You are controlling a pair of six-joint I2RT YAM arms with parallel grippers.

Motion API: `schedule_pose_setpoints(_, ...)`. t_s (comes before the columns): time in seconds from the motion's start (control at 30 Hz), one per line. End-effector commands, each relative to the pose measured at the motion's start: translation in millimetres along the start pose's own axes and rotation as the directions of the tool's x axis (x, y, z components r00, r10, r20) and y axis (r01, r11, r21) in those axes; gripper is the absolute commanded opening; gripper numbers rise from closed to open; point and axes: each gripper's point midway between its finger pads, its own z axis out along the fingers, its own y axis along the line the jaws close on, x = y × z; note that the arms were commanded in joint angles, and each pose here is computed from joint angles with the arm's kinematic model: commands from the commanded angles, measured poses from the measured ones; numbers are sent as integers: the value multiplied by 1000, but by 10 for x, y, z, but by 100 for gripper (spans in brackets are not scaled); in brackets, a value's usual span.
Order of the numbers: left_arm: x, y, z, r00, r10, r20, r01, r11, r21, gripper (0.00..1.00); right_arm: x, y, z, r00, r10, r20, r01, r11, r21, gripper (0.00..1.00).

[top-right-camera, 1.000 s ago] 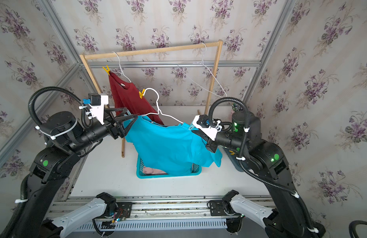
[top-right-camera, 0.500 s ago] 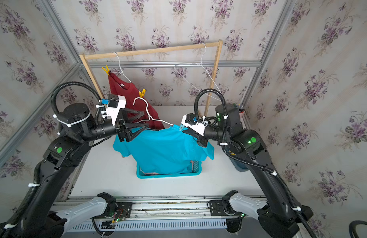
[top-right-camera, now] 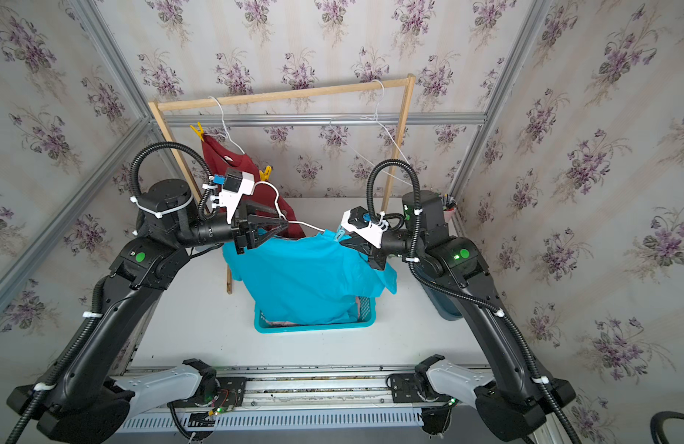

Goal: Remove the clothespins securing t-shirts to the hanger
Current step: Pick up the hanger from the clothes rail.

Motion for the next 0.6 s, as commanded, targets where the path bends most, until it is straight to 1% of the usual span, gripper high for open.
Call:
schedule_pose_setpoints(0.0,-86,-76,14,999,9,44,-11,999,51,22,-164,-35,-16,995,-26,94,28,999,-19,0)
schedule_pose_setpoints(0.1,-88,-66,32,998,-4,56,1,998,59,15,-188,-28,-37,990,-1,143,10,998,-62,0)
schedule_pose_setpoints(0.23,-85,-76,47,998,-4,56,0,997,77,1,-142,-42,-21,989,5,148,4,998,-62,0)
schedule_pose_setpoints(0.37,-114,-64,34,998,6,65,-10,998,62,0,-48,-130,24,991,42,125,-39,999,-29,0)
schedule_pose_setpoints(0.4,-115,-52,33,998,6,66,-9,999,53,0,-37,-163,27,991,51,125,-50,999,-9,9)
schedule_pose_setpoints(0.43,-117,-28,31,998,8,69,-11,999,38,0,-29,-205,24,990,56,127,-59,998,20,25)
schedule_pose_setpoints(0.47,-115,-9,33,997,12,70,-14,1000,27,0,-17,-241,12,990,60,130,-67,996,50,44)
schedule_pose_setpoints(0.5,-113,7,32,997,15,71,-16,1000,17,0,-14,-268,0,989,63,135,-73,994,76,57)
schedule_pose_setpoints(0.53,-104,35,35,997,15,70,-15,1000,4,0,-23,-290,-28,988,59,145,-75,991,106,69)
schedule_pose_setpoints(0.57,-100,58,38,997,18,71,-17,1000,-8,0,-33,-320,-63,986,55,156,-78,987,143,85)
